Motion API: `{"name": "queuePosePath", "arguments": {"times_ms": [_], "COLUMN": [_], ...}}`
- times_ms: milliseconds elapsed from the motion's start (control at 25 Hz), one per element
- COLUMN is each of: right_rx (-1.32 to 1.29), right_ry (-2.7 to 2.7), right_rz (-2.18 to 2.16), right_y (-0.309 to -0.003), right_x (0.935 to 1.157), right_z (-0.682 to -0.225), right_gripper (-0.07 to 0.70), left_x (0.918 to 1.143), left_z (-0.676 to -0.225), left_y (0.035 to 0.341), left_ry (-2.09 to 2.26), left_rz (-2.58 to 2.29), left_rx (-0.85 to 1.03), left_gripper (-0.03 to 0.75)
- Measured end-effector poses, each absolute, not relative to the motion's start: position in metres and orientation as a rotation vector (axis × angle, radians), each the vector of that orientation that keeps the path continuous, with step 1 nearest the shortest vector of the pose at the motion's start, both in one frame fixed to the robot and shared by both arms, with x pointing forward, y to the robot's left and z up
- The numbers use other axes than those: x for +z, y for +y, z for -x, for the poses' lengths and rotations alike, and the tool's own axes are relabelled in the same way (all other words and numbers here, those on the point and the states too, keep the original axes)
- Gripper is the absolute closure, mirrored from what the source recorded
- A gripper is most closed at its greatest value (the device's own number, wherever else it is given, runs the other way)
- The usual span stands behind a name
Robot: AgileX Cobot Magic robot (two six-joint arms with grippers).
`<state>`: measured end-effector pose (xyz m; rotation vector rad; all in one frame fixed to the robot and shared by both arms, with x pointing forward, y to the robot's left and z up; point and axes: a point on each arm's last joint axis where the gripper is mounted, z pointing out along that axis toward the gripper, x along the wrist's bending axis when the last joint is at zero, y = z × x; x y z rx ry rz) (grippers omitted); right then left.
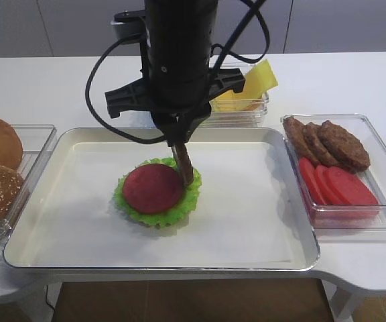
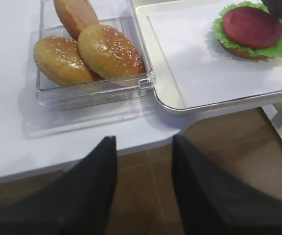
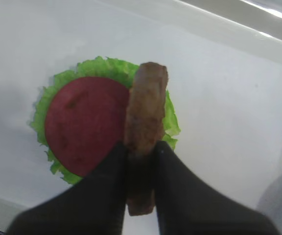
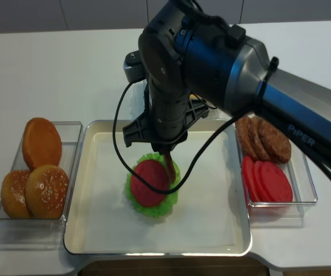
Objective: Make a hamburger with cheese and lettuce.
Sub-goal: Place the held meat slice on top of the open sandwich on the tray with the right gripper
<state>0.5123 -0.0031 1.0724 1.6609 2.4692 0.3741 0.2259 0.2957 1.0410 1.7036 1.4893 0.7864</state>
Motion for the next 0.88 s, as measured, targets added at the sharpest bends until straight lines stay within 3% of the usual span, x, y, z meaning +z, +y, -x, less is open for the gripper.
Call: {"name": "queuePosePath", "arguments": {"times_ms": [880], "right_rx": [0.364], "right_ry": [2.476], "right_rz": [-1.666], "right_y": [-0.0009], "right_x": [1.0675], "right_z": [-0.5135], "right_gripper": [0.499], "left_x": [1.041], "left_z": [-0.2259], "left_y": [0.2957], "left_ry": [1.489], "left_rz": [-1.704], "left_rx": [0.786], "left_gripper": [0.433]}}
